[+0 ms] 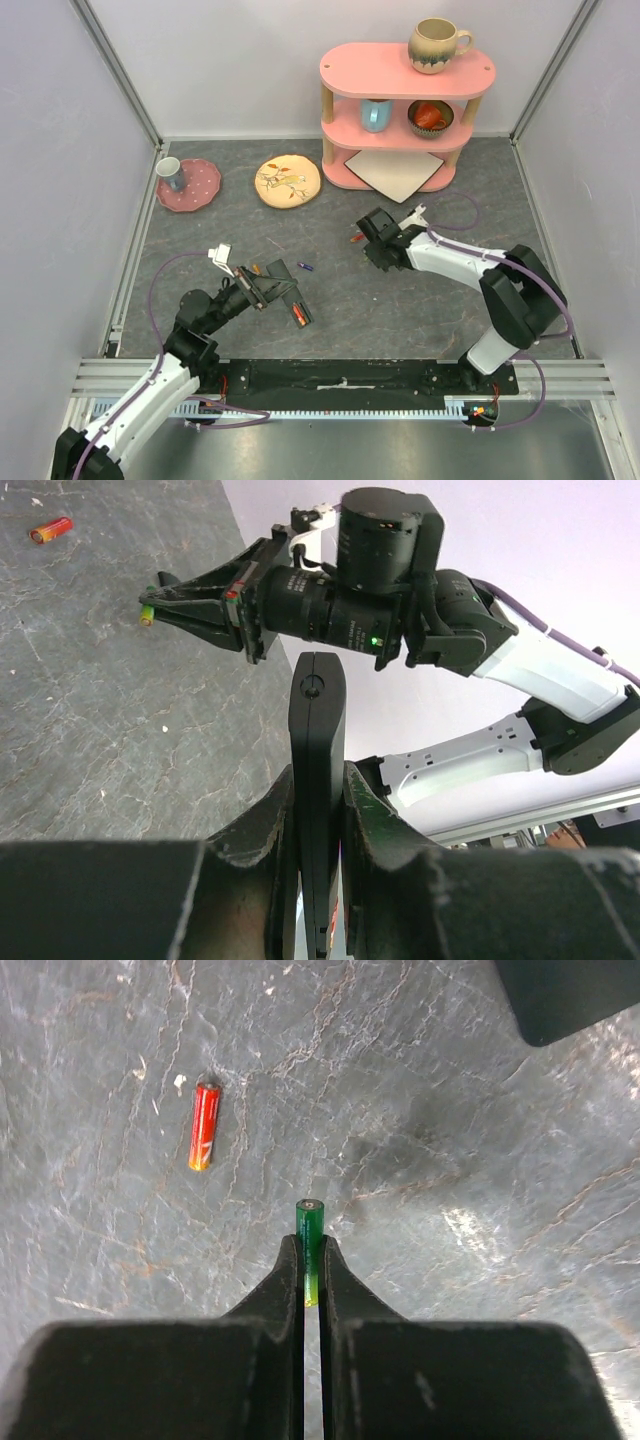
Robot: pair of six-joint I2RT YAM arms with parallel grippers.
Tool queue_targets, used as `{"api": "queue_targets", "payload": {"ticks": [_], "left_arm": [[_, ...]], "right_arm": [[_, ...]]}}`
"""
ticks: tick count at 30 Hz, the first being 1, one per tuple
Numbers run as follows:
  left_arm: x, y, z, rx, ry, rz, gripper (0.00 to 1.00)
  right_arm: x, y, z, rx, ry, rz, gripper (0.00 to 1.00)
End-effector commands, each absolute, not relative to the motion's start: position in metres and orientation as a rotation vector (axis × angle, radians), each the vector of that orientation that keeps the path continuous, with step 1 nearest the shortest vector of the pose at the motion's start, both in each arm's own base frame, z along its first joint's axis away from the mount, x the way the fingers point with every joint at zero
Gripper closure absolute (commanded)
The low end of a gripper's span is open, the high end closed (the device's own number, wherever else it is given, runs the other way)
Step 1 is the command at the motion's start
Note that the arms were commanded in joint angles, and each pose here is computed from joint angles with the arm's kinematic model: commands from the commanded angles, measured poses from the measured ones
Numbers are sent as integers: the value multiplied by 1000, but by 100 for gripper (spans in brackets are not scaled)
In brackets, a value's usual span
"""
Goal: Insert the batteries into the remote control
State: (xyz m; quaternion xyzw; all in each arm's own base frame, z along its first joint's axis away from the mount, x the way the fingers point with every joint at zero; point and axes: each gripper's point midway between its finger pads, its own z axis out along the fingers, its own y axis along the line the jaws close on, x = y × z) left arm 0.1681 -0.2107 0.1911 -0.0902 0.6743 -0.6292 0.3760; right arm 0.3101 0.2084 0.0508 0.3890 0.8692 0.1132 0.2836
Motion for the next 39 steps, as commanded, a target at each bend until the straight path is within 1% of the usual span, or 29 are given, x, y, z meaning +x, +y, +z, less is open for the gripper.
{"api": "queue_targets", "payload": {"ticks": [1, 4, 7, 8, 11, 14, 19, 24, 25, 27, 28, 29, 30, 32, 33, 36, 37, 39], "left_arm": [[171, -206, 195, -249, 1682, -1601, 98], [171, -205, 196, -252, 1678, -1601, 98], [170, -204, 194, -261, 1678, -1596, 98], [170, -203, 192, -268, 1678, -1594, 98], [170, -203, 192, -272, 1675, -1595, 98], [171, -203, 191, -275, 1683, -1591, 98], [171, -204, 190, -271, 1692, -1592, 98], [171, -204, 189, -272, 1691, -1591, 98], [171, -204, 188, -274, 1694, -1590, 98], [171, -204, 189, -268, 1693, -1588, 98], [171, -204, 189, -270, 1694, -1587, 98], [171, -203, 189, -270, 1693, -1585, 98], [171, -204, 188, -269, 1697, -1583, 98], [171, -204, 186, -268, 1702, -1578, 98], [171, -203, 185, -267, 1702, -1576, 98], [172, -203, 181, -271, 1712, -1569, 98], [172, -203, 180, -271, 1716, -1565, 98], [172, -204, 180, -270, 1721, -1564, 98]], "right_arm": [[322, 204, 49, 1309, 2198, 197, 93], [318, 209, 39, 1325, 2200, 183, 89], [317, 211, 37, 1309, 2203, 176, 76], [317, 212, 36, 1297, 2211, 171, 68], [317, 212, 35, 1276, 2224, 162, 60], [315, 212, 33, 1268, 2240, 157, 54], [315, 211, 42, 1198, 2259, 160, 50], [326, 212, 88, 999, 2248, 199, 46], [326, 209, 95, 867, 2278, 171, 45], [336, 215, 120, 667, 2265, 200, 44], [336, 212, 124, 432, 2302, 138, 44], [337, 214, 127, 260, 2321, 117, 44], [334, 231, 125, 72, 2353, 184, 44], [328, 224, 110, -240, 2377, 98, 41], [317, 223, 93, -337, 2410, 104, 40], [302, 215, 65, -510, 2457, 69, 29], [301, 216, 64, -518, 2451, 78, 19], [302, 218, 61, -550, 2433, 105, 15]]}}
